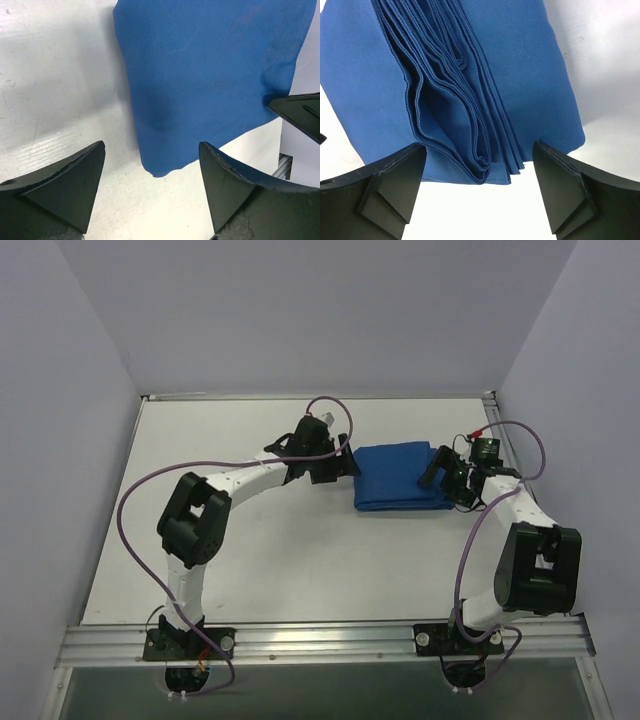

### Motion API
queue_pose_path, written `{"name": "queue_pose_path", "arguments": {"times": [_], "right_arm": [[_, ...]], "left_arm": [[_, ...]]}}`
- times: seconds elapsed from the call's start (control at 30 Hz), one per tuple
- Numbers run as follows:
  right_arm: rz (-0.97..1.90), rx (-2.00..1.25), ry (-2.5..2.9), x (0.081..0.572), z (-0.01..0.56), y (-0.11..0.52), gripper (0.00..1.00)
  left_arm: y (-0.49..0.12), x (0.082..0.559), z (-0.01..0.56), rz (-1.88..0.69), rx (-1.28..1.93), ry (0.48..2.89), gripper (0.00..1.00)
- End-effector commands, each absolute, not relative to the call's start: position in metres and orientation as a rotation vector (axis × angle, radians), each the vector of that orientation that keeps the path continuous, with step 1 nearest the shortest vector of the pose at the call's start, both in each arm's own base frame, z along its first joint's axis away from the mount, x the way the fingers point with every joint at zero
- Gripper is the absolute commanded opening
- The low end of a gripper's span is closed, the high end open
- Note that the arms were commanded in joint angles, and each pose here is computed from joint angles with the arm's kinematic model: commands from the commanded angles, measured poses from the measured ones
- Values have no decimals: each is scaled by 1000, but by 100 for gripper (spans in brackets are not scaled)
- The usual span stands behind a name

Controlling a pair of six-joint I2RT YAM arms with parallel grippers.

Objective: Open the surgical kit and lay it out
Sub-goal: Open the surgical kit at the center of the board.

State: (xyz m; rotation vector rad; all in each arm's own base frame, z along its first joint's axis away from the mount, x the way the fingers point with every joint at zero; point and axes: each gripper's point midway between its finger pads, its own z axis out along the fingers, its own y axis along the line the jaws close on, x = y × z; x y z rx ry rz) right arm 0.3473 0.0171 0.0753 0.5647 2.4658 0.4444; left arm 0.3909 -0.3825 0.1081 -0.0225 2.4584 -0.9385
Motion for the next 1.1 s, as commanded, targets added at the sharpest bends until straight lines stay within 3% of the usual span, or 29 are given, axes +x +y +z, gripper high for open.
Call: {"name": "queue_pose_path", "arguments": {"times": [0.0,0.1,0.23,0.37,0.5,0.6,0.63,0.67,0.8,1.07], "right_arm": [[496,568,2469,342,74,26,90],[496,557,2457,344,77,26,84],[504,541,2434,351,87,27,62],[494,520,2406,359,101,25,53],[487,470,2377,368,119,32,38],[494,411,2372,377,131,44,18],[479,399,2375,379,133,46,4],[473,381,2375,381,136,51,0],[481,255,2350,395,165,88,0],[500,6,2275,414,215,182,0]], "left_arm": [[-389,391,154,-1029,0,2343,85],[-387,390,157,-1027,3,2337,85],[-386,388,160,-1028,3,2338,85],[-386,385,162,-1025,5,2335,85],[-384,385,168,-1020,3,2327,85],[-381,383,173,-1012,0,2324,85],[-379,383,178,-1008,-3,2320,85],[-378,383,181,-996,-5,2314,85],[-348,386,187,-795,-111,2348,85],[-289,371,254,-665,-233,2198,85]]}}
